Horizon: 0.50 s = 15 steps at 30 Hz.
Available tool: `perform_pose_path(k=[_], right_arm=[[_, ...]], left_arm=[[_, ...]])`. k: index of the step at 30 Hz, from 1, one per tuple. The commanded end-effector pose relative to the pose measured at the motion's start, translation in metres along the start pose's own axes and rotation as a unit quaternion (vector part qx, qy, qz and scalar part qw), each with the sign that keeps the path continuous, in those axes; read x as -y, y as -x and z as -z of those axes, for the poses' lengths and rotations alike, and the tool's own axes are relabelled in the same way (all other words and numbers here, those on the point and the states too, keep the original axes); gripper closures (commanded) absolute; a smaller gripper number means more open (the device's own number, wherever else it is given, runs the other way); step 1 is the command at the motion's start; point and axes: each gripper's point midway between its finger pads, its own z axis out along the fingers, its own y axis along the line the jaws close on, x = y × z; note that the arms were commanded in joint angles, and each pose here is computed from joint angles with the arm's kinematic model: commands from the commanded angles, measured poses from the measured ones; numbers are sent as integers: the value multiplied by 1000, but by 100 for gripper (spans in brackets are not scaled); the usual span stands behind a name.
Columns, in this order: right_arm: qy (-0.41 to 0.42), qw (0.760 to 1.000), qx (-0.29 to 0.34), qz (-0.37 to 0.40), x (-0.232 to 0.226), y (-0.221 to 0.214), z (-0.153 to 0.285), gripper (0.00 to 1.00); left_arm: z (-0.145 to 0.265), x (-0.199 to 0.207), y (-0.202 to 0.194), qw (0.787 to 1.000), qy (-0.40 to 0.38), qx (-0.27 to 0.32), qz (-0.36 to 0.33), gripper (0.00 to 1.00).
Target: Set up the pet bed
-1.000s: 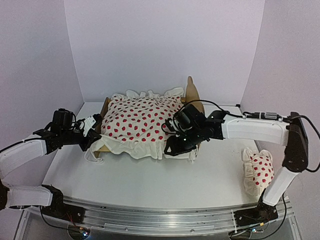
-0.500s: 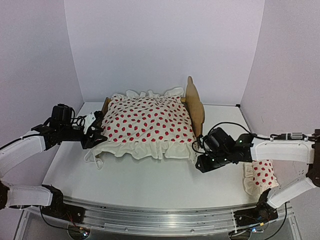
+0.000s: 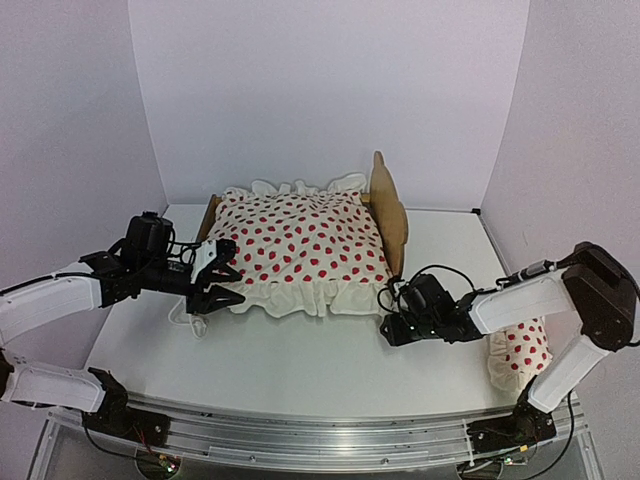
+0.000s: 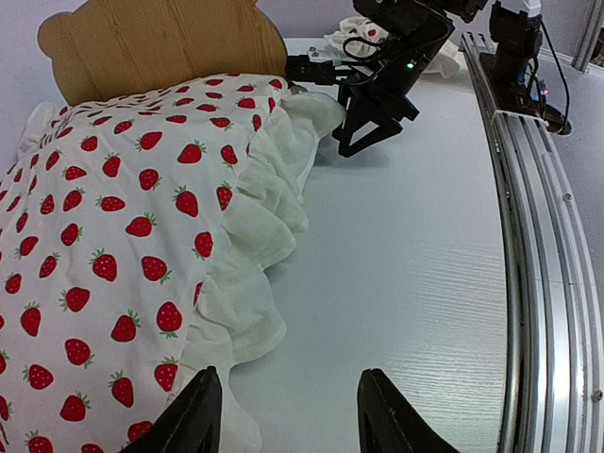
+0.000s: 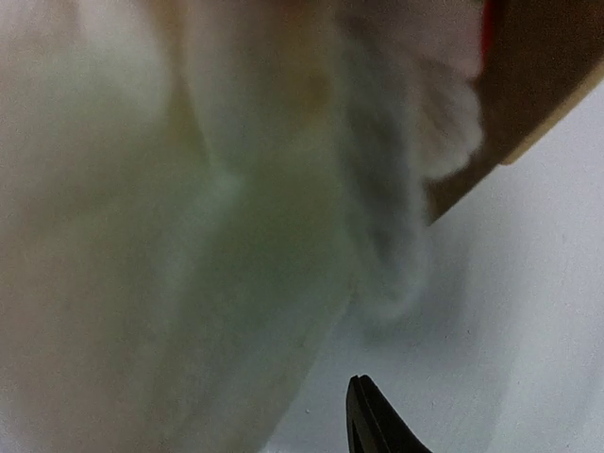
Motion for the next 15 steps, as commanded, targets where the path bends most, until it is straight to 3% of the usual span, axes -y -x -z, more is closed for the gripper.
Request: perform_pose_path(k=[1,7,11,15], right_arm=[[4,999,39,-13,-1,21,-15,62],[-40,997,59,-23,17,26,-26,64],[-39,995,79,-52,21,33,-33,66],[-62,992,83,-77,29,31,-39,82]], left_arm=[[-17,10,7,999,-24,21,-9,51],[-37,30,12,997,-57,26,-53,51],[-47,26,17,997,-59,31,-47,51],[-53,27,19,997,-63,33,-37,51]])
